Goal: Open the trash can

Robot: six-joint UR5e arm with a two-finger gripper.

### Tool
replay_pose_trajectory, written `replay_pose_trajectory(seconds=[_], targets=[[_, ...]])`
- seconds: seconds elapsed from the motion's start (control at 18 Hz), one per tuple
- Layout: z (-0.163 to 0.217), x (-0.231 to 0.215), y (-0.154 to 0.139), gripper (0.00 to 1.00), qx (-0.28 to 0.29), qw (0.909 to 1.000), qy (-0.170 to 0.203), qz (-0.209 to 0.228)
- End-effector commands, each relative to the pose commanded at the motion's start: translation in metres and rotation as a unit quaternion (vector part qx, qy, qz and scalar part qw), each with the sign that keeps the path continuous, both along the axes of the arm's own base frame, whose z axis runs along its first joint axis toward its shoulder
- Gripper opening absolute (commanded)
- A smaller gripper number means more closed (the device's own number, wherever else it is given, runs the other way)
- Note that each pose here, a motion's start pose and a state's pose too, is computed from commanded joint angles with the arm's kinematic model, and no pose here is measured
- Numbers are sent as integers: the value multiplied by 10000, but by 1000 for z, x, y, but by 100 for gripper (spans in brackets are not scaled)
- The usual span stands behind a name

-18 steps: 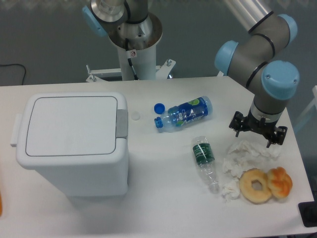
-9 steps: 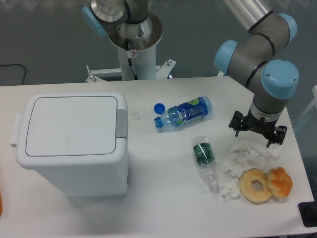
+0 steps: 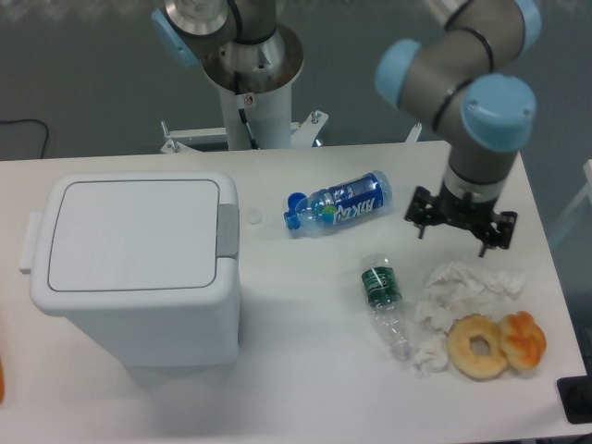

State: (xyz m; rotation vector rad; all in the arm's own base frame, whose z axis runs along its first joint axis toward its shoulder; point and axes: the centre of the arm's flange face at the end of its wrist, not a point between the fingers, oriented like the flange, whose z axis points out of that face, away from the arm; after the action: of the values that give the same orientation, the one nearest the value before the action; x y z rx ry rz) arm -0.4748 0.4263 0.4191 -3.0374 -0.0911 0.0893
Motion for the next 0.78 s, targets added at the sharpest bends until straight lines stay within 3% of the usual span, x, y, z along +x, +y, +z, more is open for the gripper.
replay_pose_trajectory(seconds=[0.44, 0.56, 0.78], targets=[[61, 80, 32, 99, 848, 9945, -606, 125], [63, 85, 35, 89, 1042, 9905, -817, 374], [80, 104, 38, 43, 1221, 9838, -947, 909]])
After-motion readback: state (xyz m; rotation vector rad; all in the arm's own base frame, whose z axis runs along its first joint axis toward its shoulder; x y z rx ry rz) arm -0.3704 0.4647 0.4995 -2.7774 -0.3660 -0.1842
